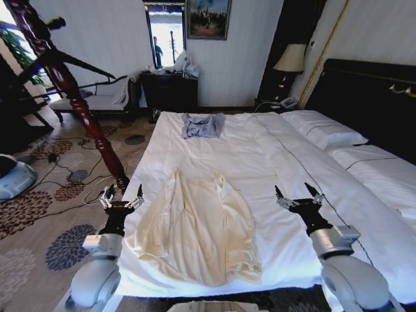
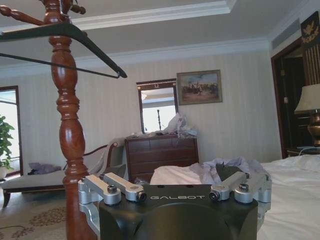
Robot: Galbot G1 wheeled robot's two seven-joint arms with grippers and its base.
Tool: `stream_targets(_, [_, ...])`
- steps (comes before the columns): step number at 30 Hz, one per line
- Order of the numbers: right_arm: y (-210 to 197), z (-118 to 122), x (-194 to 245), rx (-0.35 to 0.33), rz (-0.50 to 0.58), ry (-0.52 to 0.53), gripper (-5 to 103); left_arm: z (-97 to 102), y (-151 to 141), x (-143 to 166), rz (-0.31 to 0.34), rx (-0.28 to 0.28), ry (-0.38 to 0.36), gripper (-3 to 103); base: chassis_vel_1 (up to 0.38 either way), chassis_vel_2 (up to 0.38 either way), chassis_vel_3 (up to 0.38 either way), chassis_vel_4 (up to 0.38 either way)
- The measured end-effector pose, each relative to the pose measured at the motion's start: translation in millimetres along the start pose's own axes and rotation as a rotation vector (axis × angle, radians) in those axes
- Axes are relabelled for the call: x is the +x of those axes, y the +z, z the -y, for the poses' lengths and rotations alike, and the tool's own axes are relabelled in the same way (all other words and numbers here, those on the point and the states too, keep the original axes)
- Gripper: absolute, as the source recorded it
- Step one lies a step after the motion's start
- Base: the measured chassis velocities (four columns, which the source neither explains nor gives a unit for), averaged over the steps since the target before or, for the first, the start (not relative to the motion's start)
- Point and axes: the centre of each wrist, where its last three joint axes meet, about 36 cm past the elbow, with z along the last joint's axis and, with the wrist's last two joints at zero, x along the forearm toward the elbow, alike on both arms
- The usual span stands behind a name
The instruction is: Pick up the clothes from the bed and hang them on the clothes hanger.
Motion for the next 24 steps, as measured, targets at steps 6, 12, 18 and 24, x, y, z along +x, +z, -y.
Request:
stream_targets(6, [9,-9,6,-0.012,-0.020,0.012,100,-6.2,-21,3,-0.022,-0.050,-0.056,103,0.000,0.000,0.000,0.000])
stream_targets(12, [18,-16,7,-0.036,-0.043,0.020,100,-21.7,-63,-3,-0.019,-0.133,-0.134,99,0.000,0.000,0.000,0.000])
stream_targets(18, [22,-22,7,-0.059,-0.057,0.018,100,-52.8,-109,-30,0.094,-0.293,-0.200,103,0.000,0.000,0.000,0.000])
stream_targets(24, [24,-27,10,-0.075,-0.076,0.022,100,-76.2,-138,-87,0.145,-0.432,-0.228,100,0.000,0.000,0.000,0.000])
